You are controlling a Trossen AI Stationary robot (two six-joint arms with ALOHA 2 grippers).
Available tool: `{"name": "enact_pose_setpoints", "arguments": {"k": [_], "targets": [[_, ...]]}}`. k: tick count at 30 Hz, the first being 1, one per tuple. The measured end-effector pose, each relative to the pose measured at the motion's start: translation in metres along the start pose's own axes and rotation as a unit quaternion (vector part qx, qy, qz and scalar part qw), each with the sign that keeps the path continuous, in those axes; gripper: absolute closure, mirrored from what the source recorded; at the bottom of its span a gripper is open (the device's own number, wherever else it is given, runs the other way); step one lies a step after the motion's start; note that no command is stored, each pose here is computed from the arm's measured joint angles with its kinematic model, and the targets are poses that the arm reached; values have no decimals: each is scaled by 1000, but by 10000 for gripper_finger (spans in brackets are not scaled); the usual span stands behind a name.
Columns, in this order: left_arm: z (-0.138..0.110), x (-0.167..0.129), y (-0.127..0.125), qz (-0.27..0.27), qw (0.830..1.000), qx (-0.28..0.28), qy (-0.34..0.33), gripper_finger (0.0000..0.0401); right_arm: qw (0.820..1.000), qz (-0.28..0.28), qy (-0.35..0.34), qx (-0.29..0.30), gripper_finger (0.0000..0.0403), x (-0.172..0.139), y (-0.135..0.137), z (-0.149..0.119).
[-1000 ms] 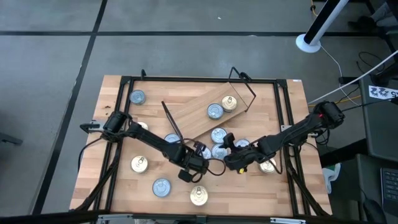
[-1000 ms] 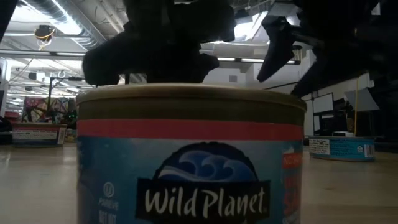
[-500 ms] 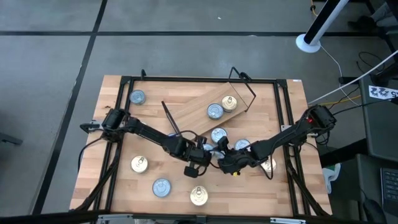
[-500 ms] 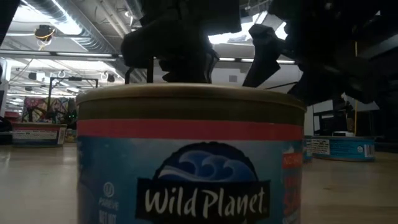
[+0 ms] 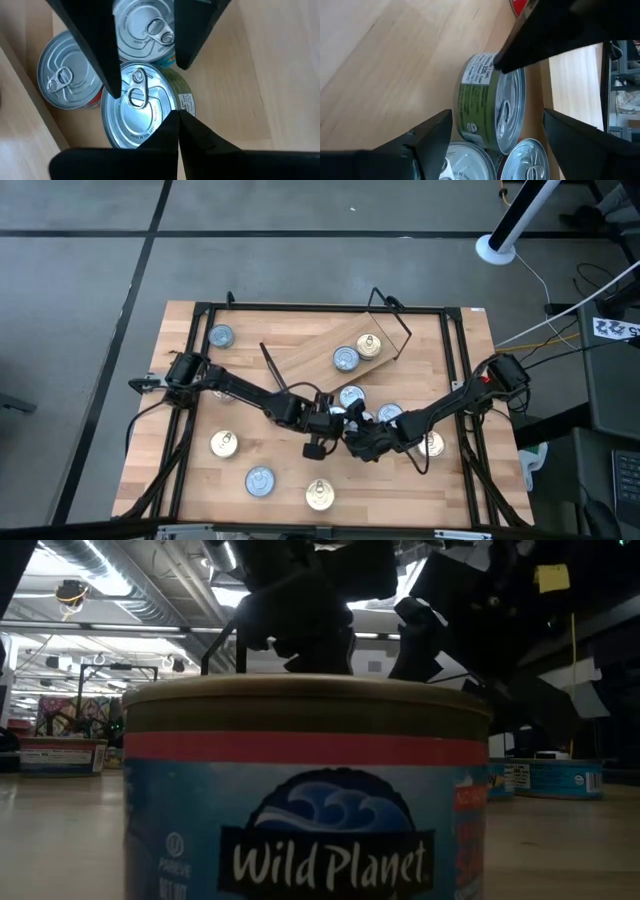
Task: Stack canned seafood by type on shelf
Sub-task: Stack the green tuna can on the shelf on top of the other green tuna can
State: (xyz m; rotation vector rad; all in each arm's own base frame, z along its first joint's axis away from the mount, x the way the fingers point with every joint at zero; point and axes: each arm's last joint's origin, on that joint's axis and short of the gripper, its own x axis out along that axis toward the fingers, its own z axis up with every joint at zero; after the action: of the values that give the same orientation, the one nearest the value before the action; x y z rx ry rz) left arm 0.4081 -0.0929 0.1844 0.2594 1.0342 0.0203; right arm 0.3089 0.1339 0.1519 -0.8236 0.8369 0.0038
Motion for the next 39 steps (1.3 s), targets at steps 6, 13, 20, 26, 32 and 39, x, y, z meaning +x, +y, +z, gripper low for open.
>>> {"name": "enact_pose_setpoints", "arguments": {"k": [6,13,20,26,32,39], "targets": [[1,1,5,3,1000,-27,-6,401,1000,1,-5,18,95,0,0,1],[3,2,9,6,999,-47,-14,401,1000,-3,-1,25,95,2,1,0],[5,2,11,6,997,-68,-24,401,999,-40,31,12,95,12,8,-4],[6,2,11,-1,997,-75,-27,401,998,-56,38,10,112,14,9,-5],[6,2,11,-3,997,-74,-28,401,998,-48,39,6,185,14,10,-6],[7,-2,11,-4,998,-57,-28,370,999,-39,32,9,269,14,10,-5]]}}
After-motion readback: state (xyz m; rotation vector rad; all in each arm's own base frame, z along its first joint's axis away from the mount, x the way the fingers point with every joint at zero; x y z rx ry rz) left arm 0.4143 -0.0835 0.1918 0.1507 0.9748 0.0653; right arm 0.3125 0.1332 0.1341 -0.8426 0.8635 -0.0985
